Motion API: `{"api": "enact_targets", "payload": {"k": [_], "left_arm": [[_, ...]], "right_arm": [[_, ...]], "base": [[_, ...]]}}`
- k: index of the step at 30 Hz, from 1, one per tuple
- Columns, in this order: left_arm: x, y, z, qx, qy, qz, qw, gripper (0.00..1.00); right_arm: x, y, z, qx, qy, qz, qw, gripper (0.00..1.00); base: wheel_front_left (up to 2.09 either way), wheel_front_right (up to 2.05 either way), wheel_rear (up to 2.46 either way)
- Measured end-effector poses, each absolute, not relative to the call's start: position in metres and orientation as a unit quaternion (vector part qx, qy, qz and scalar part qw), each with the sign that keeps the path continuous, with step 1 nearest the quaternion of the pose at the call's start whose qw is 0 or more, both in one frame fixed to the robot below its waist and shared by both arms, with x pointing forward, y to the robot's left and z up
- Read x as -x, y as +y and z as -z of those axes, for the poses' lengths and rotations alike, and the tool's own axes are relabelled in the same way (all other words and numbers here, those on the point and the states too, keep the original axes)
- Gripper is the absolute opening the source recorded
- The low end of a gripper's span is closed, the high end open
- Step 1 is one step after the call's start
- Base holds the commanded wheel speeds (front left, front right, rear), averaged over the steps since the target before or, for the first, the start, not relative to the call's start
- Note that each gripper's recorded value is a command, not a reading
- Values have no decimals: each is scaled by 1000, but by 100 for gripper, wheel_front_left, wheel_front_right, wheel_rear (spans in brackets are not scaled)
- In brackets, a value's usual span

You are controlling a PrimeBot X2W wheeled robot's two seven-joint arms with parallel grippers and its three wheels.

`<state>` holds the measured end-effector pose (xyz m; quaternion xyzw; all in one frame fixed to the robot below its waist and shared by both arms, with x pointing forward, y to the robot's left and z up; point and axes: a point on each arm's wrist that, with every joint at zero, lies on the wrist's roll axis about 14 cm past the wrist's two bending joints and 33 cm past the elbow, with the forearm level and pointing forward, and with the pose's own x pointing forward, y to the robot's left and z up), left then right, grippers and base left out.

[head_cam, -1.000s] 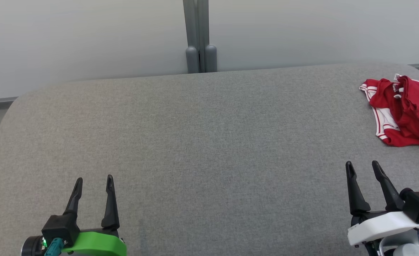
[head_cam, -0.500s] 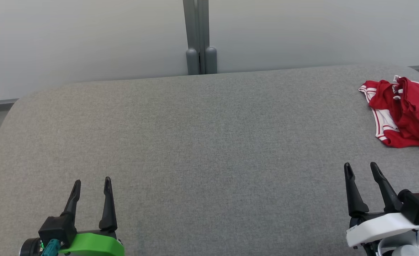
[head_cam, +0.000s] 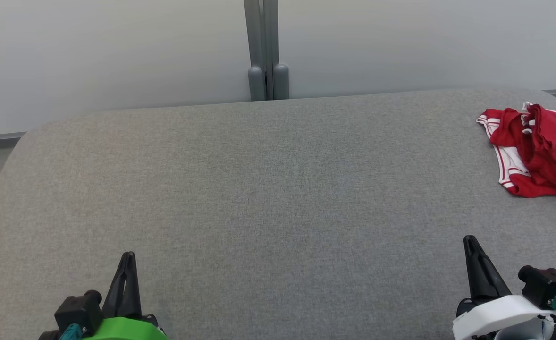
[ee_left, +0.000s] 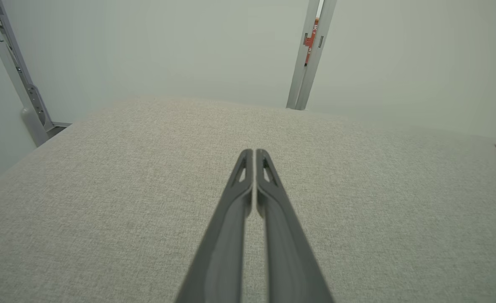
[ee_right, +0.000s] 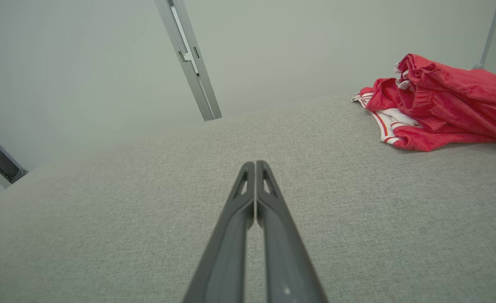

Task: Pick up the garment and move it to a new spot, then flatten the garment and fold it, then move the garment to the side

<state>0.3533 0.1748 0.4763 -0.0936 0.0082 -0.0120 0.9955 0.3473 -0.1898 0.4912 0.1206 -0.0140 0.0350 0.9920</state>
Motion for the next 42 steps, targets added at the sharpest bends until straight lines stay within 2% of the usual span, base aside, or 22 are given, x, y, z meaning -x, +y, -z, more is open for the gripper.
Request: {"api": "enact_targets", "payload": {"k": [17, 42], "left_arm": [[-355, 188, -470, 241, 31, -26, 970, 0], [-366, 195, -475, 411, 32, -41, 910, 0]], "right_arm": [[-354, -200, -488, -258, 4, 0, 966, 0], [-364, -204, -488, -419, 14, 23, 908, 0]], "base": [[0, 0, 0], [0, 0, 0]]}}
